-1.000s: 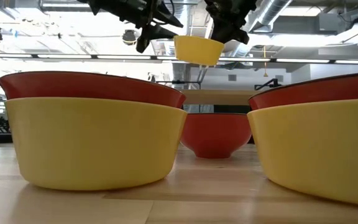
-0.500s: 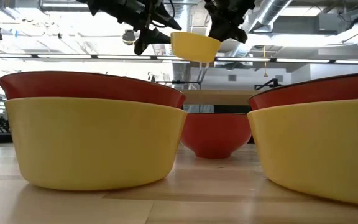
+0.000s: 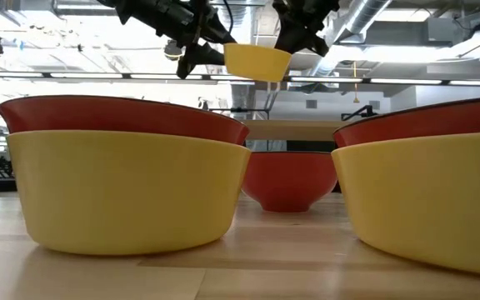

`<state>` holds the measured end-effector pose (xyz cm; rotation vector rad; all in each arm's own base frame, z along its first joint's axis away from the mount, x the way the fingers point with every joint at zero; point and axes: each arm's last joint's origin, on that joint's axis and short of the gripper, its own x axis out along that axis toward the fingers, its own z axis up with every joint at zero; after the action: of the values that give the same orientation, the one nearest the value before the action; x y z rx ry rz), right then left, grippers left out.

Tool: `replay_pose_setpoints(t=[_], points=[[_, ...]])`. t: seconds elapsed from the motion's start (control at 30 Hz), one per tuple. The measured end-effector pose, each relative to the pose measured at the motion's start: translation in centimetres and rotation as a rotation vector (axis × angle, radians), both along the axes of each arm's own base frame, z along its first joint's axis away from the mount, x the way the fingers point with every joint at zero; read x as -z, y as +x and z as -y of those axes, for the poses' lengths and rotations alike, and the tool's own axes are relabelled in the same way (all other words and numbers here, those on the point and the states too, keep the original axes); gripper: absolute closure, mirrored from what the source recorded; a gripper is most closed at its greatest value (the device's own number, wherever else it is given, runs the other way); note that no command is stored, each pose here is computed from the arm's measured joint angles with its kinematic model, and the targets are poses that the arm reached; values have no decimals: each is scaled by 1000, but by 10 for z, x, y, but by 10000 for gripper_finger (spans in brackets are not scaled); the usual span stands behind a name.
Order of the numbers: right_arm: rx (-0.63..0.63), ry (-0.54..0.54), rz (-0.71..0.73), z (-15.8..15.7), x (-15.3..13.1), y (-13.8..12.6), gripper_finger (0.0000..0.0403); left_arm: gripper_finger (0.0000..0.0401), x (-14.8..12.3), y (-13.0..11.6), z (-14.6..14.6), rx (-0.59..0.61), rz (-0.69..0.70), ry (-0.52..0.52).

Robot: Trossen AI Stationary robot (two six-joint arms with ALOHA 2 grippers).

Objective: Pick & Place Mini bowls
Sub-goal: Put the top yellow bowl on the shelf

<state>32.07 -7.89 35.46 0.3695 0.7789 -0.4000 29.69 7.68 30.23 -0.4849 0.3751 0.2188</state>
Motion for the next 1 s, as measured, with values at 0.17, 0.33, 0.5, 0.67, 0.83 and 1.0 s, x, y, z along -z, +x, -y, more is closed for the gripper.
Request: replay_pose_setpoints(t=[0.17, 0.33, 0.5, 0.67, 0.83, 1.0], points=[[-11, -3, -1, -2, 0, 1, 403, 288, 0, 0, 0, 4, -2, 18], [-15, -1, 0, -3, 0, 1, 403, 332, 0, 0, -1, -3, -5, 20], [-18, 2, 2, -3, 0, 1, 403, 373, 1, -1, -1, -11, -11, 24], [-28, 11, 13, -3, -1, 1, 403, 390, 2, -1, -1, -3, -21, 39], [-29, 9, 25, -3, -2, 2, 403, 392, 2, -1, -1, -13, -21, 44], [-40, 0, 28, -3, -2, 2, 386, 392, 1, -1, -3, -15, -16, 45]])
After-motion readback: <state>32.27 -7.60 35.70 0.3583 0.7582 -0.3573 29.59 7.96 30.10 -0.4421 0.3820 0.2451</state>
